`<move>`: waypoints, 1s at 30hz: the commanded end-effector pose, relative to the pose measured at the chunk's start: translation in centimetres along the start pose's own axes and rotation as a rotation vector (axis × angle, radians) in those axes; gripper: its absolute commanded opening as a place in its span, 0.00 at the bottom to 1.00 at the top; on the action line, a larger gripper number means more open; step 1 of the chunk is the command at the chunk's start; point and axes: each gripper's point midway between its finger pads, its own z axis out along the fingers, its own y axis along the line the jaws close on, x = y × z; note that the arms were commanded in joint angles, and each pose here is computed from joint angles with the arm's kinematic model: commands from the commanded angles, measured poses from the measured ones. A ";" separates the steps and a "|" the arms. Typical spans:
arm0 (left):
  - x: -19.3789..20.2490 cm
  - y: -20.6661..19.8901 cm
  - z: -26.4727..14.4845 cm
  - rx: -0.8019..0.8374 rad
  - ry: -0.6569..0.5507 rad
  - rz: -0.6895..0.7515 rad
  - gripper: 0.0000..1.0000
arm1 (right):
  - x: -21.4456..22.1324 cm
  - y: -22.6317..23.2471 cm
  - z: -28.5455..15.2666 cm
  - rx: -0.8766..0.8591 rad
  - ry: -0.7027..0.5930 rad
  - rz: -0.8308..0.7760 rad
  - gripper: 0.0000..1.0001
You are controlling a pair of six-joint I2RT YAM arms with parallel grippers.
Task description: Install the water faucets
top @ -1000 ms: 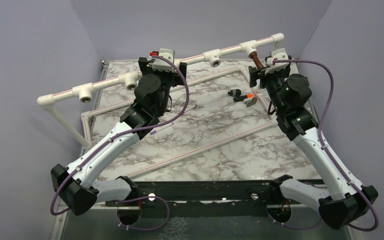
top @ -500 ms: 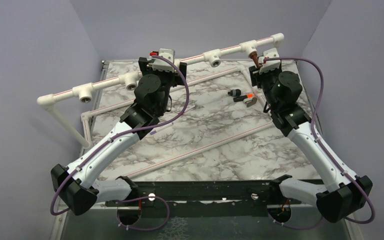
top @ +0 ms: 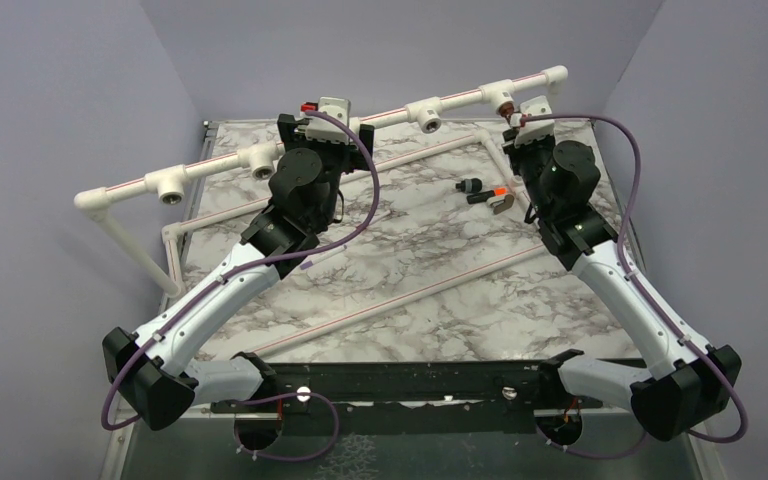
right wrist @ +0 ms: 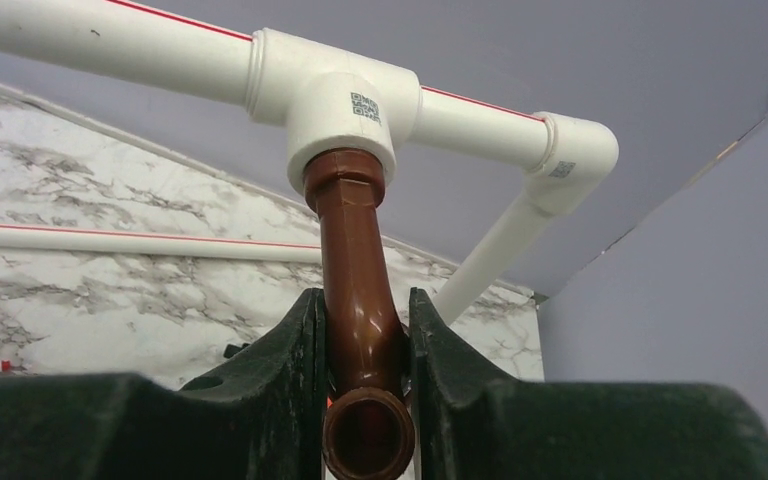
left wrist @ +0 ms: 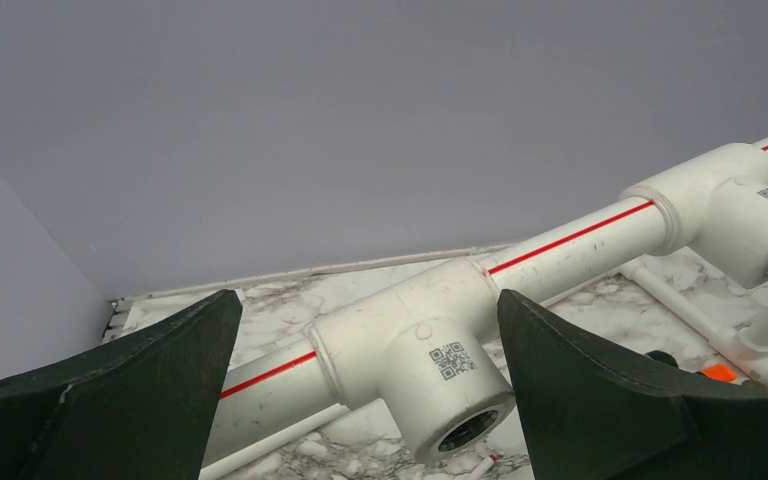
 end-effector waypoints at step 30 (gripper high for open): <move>6.5 0.7 -0.1 -0.040 0.188 0.128 0.99 | -3.2 0.1 -2.1 -0.008 -0.093 0.378 0.49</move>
